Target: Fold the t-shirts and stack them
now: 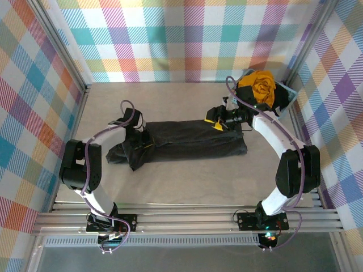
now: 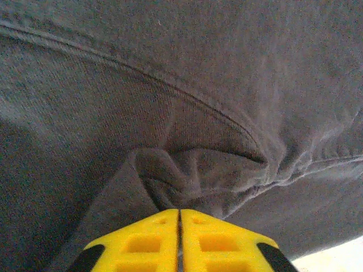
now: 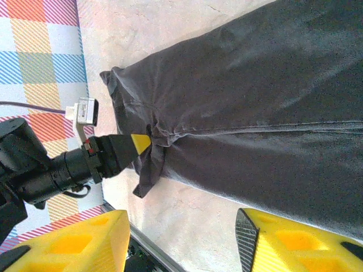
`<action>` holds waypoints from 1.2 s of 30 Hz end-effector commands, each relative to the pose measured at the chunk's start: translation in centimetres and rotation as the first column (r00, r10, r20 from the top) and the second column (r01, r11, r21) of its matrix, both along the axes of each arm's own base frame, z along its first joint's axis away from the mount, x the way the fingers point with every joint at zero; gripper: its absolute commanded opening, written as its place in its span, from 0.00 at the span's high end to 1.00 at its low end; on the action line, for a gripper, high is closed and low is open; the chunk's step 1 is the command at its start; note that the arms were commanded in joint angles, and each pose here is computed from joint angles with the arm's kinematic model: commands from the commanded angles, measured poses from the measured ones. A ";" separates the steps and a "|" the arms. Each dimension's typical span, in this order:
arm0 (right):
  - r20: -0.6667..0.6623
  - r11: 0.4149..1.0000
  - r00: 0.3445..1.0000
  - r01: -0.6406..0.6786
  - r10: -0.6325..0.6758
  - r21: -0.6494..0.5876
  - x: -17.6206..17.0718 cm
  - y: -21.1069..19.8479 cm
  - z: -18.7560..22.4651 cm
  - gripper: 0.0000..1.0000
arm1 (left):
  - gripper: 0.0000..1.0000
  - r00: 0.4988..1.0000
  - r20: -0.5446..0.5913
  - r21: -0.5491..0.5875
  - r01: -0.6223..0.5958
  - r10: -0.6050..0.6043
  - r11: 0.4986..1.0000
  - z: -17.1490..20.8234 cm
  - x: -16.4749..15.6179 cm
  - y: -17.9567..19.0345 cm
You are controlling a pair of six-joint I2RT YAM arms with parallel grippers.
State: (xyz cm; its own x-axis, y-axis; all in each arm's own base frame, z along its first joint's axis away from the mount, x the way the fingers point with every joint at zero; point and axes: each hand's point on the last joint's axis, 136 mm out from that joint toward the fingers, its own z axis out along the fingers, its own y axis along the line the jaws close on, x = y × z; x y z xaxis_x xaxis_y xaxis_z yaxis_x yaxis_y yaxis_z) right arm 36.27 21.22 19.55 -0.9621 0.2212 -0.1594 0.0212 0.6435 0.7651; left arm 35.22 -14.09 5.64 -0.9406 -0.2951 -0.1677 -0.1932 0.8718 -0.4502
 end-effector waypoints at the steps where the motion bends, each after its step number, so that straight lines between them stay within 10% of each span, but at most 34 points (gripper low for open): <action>1: -0.002 1.000 1.000 -0.015 0.015 0.015 -0.3 0.4 -0.2 0.47 | 0.95 0.999 -0.042 0.021 -0.014 0.015 1.000 0.1 -1.8 -0.4; 6: -0.006 1.000 1.000 -0.020 0.020 0.014 -0.5 0.3 -0.5 0.47 | 0.97 0.999 -0.044 0.050 -0.026 0.029 0.998 1.1 -2.4 -0.8; 11: -0.013 1.000 1.000 -0.021 0.022 0.021 -0.8 0.4 -0.8 0.47 | 0.46 0.998 0.043 0.197 -0.057 0.050 0.979 3.4 -1.6 2.3; 23: 0.084 0.983 0.990 -0.124 0.113 0.139 -1.8 2.1 2.3 0.46 | 0.53 0.983 0.053 0.174 0.165 -0.176 0.971 0.1 3.4 5.3; 36: 0.069 0.984 0.992 -0.115 0.106 0.138 -2.2 2.5 1.9 0.47 | 0.62 0.966 0.042 0.111 0.249 -0.255 0.962 -1.5 2.1 4.1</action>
